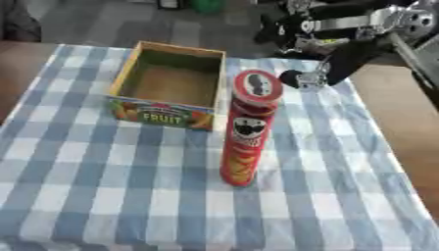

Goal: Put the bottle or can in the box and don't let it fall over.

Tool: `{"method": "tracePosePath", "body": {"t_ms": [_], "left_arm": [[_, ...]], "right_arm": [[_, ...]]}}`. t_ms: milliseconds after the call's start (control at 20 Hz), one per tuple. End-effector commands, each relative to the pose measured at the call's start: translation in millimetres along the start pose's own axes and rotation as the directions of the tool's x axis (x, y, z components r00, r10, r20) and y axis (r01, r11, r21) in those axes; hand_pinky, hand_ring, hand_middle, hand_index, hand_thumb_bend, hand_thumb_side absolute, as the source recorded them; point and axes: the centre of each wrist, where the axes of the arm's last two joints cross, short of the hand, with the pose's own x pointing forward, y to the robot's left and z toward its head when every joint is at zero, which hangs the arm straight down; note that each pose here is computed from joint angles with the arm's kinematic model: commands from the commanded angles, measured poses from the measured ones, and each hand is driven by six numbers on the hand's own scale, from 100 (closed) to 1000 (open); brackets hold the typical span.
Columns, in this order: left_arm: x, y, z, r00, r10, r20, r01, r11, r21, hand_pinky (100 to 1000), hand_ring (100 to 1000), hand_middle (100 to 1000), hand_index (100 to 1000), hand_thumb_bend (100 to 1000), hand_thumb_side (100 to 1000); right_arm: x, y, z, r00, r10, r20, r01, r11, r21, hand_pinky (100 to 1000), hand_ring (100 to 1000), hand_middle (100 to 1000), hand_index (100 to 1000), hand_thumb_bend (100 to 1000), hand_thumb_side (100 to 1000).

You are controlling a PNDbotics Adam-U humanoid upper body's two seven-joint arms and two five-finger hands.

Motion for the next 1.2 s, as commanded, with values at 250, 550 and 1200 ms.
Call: {"method": "tracePosePath", "body": {"t_ms": [250,550,1200], "left_arm": [[5.4,3.8,-3.5,1.000,-0.013,0.026,0.013,1.000,-0.004,584,523,556,700,278,454],[5.7,3.3,-3.9,1.000,-0.011,0.029,0.011,1.000,-0.009,584,524,556,700,272,455],[6.4,2.7,-4.7,0.999,-0.007,0.034,0.007,1.000,-0.013,585,525,557,699,266,457]], "right_arm": [[9.7,-11.0,0.3,0.999,0.016,0.049,-0.015,1.000,-0.015,922,983,1000,1000,157,592],[14.9,-12.6,-9.1,0.996,-0.001,0.089,0.002,1.000,-0.007,922,983,1000,1000,148,607],[13.7,-8.0,-22.6,0.996,0.013,0.090,-0.014,1.000,0.017,928,986,1000,1000,149,607]]}}
